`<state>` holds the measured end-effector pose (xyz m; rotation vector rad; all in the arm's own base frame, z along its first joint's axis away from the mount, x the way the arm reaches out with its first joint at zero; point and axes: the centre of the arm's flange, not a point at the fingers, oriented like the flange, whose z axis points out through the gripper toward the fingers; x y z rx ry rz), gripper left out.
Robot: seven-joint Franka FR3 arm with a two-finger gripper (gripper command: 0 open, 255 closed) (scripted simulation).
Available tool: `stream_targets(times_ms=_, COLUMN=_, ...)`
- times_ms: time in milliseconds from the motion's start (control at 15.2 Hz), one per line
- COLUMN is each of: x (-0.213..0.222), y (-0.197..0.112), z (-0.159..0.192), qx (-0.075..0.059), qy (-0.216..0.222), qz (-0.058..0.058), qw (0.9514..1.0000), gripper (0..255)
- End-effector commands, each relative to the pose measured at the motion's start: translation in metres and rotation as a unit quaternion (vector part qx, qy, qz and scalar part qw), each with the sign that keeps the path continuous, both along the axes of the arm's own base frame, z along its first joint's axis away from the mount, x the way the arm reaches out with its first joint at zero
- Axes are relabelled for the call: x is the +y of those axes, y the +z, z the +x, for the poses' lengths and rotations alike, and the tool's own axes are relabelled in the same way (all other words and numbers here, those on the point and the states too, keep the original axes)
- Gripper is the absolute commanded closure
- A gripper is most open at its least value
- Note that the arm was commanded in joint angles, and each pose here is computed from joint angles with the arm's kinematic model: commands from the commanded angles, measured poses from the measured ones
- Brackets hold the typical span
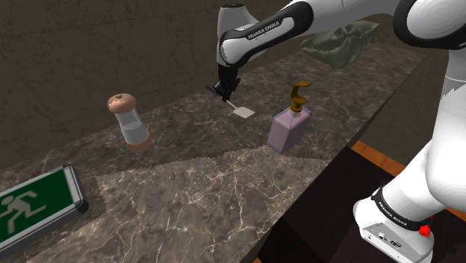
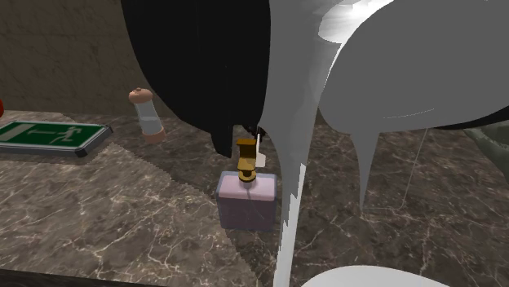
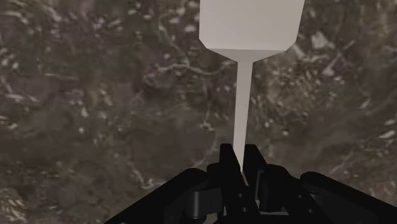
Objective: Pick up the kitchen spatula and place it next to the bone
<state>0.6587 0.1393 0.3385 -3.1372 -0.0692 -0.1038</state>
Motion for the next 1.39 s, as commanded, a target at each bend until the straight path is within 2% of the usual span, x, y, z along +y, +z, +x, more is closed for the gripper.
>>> stream_targets(times_ms=0, x=0.000, y=0.005, z=0.000, qx=0.000, qy=0.000, qz=0.000, qw=1.0000, gripper=255)
stream_targets(times_ms=1320, x=0.000, y=0.111, z=0.000, qx=0.000, qy=0.000, qz=0.000, qw=1.0000, gripper=255)
